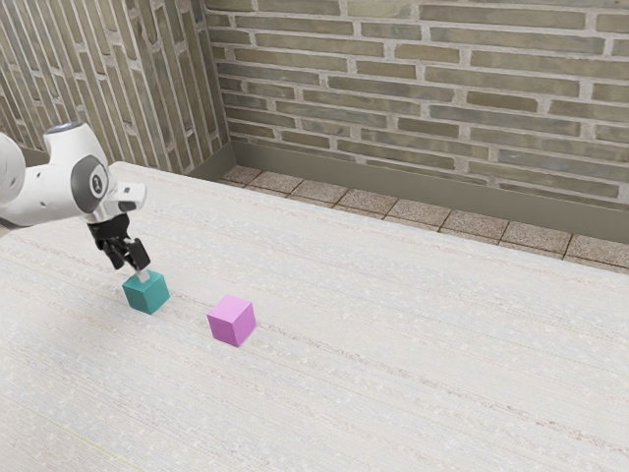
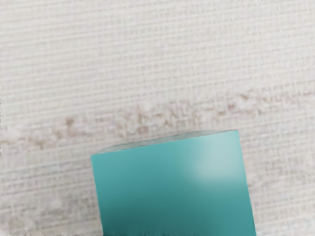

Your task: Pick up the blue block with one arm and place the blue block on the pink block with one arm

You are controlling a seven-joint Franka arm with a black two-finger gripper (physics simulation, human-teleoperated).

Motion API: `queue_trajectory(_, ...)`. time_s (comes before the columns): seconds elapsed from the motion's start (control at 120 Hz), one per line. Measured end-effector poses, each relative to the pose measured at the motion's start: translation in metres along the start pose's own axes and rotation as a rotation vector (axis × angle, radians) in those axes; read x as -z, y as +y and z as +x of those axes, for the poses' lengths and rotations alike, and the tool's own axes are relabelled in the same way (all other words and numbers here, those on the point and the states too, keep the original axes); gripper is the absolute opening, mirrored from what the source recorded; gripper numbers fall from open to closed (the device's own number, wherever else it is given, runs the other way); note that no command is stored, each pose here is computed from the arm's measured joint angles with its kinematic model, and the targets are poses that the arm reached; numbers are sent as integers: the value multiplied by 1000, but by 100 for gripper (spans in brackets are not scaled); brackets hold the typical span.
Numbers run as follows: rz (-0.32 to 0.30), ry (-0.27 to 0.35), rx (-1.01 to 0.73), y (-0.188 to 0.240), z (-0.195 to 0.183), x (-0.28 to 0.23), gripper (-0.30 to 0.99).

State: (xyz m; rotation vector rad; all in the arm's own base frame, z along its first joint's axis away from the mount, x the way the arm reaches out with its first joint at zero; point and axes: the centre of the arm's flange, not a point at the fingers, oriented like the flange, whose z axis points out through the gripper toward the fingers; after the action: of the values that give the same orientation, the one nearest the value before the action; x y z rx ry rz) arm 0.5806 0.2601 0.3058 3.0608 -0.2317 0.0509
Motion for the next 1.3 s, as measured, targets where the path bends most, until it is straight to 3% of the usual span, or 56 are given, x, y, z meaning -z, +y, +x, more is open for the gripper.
queue_trajectory(0.525, -10, -69, 128, 8, 1, -43, 69)
queue_trajectory(1.0, 43, -103, 112, 17, 12, -53, 68)
queue_trajectory(1.3, 53, -93, 126, 16, 16, -51, 53)
